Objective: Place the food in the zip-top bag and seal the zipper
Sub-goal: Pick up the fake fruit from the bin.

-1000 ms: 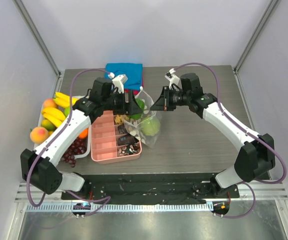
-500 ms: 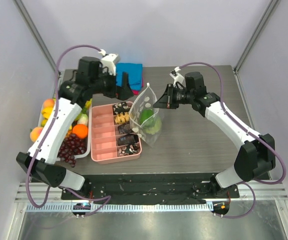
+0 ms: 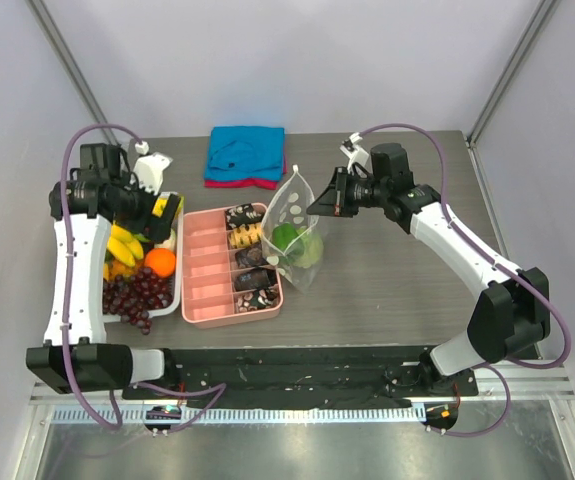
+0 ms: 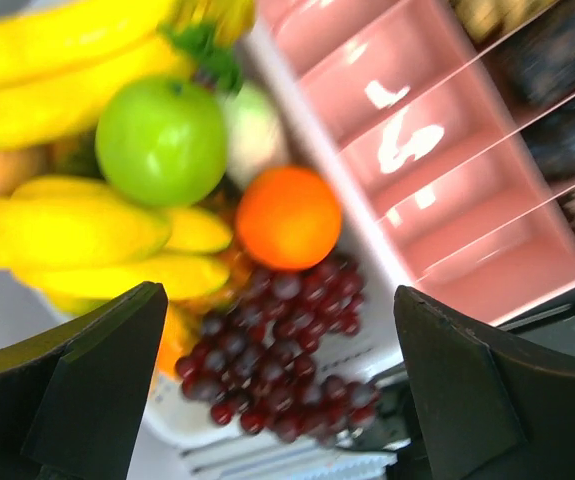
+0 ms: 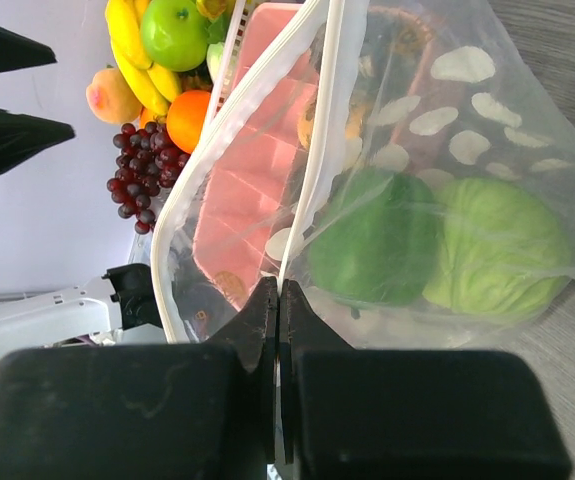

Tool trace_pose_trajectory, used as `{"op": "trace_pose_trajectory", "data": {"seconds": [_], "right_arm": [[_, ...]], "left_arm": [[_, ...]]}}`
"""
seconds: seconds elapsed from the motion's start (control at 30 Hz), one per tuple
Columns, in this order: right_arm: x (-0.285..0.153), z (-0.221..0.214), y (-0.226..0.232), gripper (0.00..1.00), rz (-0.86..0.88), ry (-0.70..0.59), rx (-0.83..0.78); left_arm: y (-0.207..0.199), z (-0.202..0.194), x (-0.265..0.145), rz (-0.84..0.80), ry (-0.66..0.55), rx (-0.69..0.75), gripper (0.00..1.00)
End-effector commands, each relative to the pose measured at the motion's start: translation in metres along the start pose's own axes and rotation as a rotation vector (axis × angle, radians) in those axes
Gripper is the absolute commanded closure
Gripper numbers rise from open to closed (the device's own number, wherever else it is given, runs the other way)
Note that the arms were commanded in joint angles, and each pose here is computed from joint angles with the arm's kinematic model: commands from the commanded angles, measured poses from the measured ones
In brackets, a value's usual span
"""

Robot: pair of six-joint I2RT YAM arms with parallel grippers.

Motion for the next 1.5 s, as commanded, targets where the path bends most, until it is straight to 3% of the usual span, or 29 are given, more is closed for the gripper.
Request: {"op": "trace_pose_trajectory", "data": {"seconds": [0.0,0.23,0.27,0.43,0.57,0.7,0.9,1.13,1.47], "right_arm": [[-0.006,0.004,0.015,0.99,0.044,-0.02,-0.067],[-0.012,0.0,0.017,0.99,0.047,-0.011,-0.101],[-0.012,-0.001,0.017,0.99,0.05,-0.007,-0.102],[-0.01,-0.001,0.02,0.99,0.062,0.01,-0.106],[-0.011,0.004,0.025,0.99,0.068,-0.001,-0.117],[-0.009,0.004,0.024,0.99,0.064,-0.003,-0.115],[-0.008,0.005,0.021,0.99,0.052,0.005,-0.114],[-0.009,-0.001,0.016,0.99,0.043,0.019,-0.107],[-0.008,-0.004,0.014,0.99,0.037,0.031,-0.102]], "left_arm": [[0.024,-0.042,-0.01,0.104,0.161,0.135,0.0],[0.049,-0.087,-0.065,0.333,0.379,0.217,0.0],[0.055,-0.101,-0.074,0.357,0.453,0.261,0.0],[0.054,-0.146,-0.083,0.256,0.586,0.317,0.0],[0.055,-0.156,-0.083,0.143,0.589,0.325,0.0],[0.057,-0.168,-0.071,0.052,0.618,0.448,0.0],[0.059,-0.183,-0.05,-0.066,0.65,0.517,0.0],[0.076,-0.198,-0.033,-0.12,0.721,0.566,0.0],[0.099,-0.212,0.004,-0.071,0.743,0.606,0.0]]}}
Point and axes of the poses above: each gripper's point midway between its finger pads, its own x axis out along the fingers, its own y axis along the line the jaws close on, z = x × y, the point moved 1 cm from there along -x, back along the fingers, and after that the axes turned 14 degrees about x, right-handed, at the moved point
